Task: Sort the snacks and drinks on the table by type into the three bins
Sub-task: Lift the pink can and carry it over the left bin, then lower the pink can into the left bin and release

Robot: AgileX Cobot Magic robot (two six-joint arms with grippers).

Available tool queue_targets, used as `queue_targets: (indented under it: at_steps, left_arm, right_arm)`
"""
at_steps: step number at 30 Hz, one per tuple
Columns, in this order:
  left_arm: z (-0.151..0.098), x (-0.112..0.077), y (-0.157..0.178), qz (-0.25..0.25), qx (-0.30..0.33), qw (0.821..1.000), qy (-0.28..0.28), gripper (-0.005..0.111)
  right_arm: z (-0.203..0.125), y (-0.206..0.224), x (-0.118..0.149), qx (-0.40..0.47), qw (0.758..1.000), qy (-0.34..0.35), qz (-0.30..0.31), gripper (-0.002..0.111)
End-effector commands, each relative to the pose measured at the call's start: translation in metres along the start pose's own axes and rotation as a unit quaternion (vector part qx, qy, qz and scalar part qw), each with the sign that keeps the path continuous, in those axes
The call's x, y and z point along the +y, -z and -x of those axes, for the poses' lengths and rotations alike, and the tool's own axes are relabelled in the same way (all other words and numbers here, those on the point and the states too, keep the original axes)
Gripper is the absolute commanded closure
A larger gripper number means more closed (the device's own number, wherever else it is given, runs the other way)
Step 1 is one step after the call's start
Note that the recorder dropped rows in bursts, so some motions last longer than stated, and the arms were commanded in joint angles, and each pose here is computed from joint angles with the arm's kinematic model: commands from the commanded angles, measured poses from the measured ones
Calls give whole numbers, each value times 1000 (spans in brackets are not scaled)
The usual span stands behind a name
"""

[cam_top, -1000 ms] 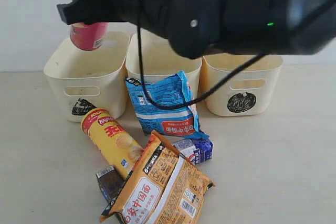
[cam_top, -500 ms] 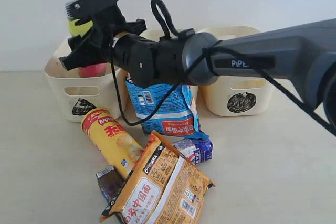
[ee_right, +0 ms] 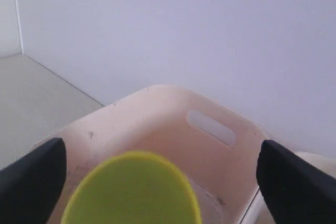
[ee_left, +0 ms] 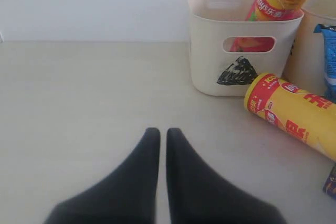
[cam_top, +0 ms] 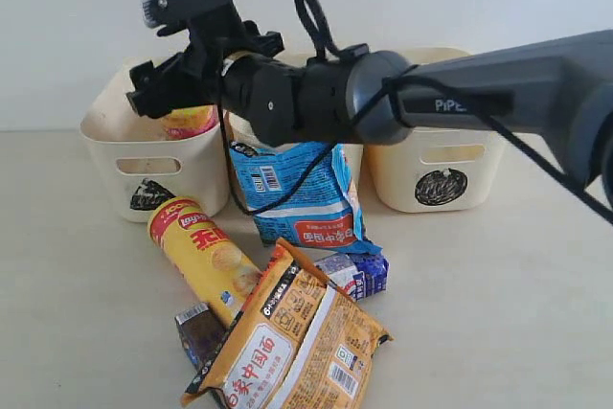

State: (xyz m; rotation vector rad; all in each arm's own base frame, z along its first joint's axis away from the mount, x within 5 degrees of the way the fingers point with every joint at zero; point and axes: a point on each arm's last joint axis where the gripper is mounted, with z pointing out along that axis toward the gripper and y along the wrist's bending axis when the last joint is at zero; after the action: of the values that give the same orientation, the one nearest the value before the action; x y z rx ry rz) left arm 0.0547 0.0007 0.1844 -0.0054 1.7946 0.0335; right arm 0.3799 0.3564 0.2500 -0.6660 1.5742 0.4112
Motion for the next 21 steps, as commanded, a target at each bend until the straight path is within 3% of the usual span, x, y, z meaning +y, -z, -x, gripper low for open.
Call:
queue_targets:
  at_steps: [1,3,5,12,21]
  left_arm:
    - [3,0,1,1,-12,1000,7,103]
    - [3,0,1,1,-12,1000,7,103]
    - [3,0,1,1,-12,1000,7,103]
    - [3,0,1,1,-12,1000,7,103]
    - [3,0,1,1,-12,1000,7,103]
  right_arm:
    - [44,20,-7,-25,1000,2,4,19]
    - [54,28,-7,-7,1000,1,20,22]
    - [64,38,-6,21,999,3,41,34]
    - [91,84,-3,140,981,61,118,107]
    - [97,139,-30,300,943,51,132,108]
